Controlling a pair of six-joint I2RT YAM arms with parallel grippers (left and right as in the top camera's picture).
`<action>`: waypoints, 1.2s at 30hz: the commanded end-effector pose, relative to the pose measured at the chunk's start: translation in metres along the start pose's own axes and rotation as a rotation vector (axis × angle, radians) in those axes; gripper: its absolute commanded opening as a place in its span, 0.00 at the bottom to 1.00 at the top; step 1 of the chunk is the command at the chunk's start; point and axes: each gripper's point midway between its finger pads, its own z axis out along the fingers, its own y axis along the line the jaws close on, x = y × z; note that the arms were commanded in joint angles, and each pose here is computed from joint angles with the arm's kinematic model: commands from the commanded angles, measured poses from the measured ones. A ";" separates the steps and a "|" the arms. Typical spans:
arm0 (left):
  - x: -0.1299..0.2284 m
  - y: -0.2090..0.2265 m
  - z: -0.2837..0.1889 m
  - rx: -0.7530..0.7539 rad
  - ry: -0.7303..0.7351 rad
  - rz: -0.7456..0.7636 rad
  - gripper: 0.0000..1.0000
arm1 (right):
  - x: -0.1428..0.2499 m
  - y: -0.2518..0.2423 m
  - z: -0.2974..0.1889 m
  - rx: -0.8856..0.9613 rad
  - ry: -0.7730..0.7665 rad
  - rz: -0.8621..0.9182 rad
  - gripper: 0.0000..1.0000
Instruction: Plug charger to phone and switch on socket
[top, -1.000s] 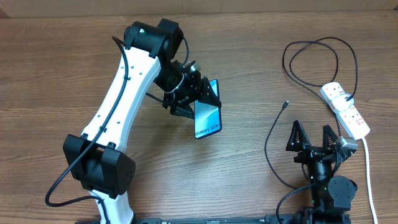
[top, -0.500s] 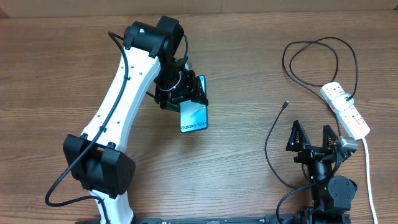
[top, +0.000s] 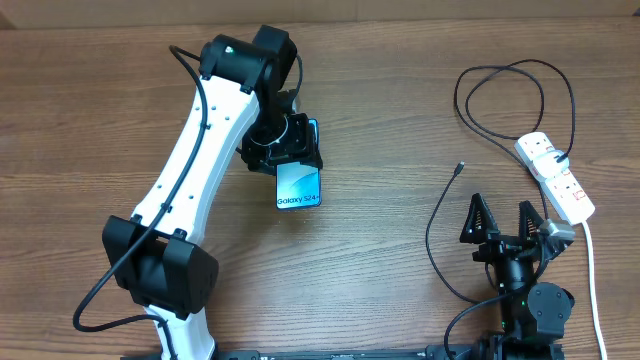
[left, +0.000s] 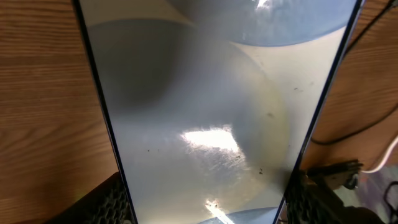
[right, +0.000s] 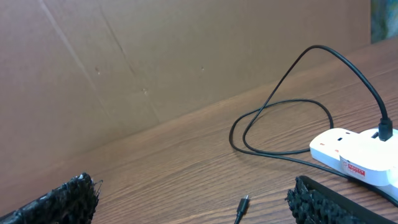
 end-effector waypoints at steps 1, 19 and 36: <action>-0.002 -0.003 0.001 -0.059 -0.034 0.069 0.37 | 0.001 -0.003 0.000 0.009 -0.006 -0.008 1.00; -0.003 -0.007 0.032 -0.081 -0.025 0.105 0.39 | 0.001 -0.003 0.000 0.009 -0.006 -0.008 1.00; -0.040 -0.013 0.029 -0.068 -0.193 -0.046 0.38 | 0.001 -0.003 0.000 0.009 -0.006 -0.008 1.00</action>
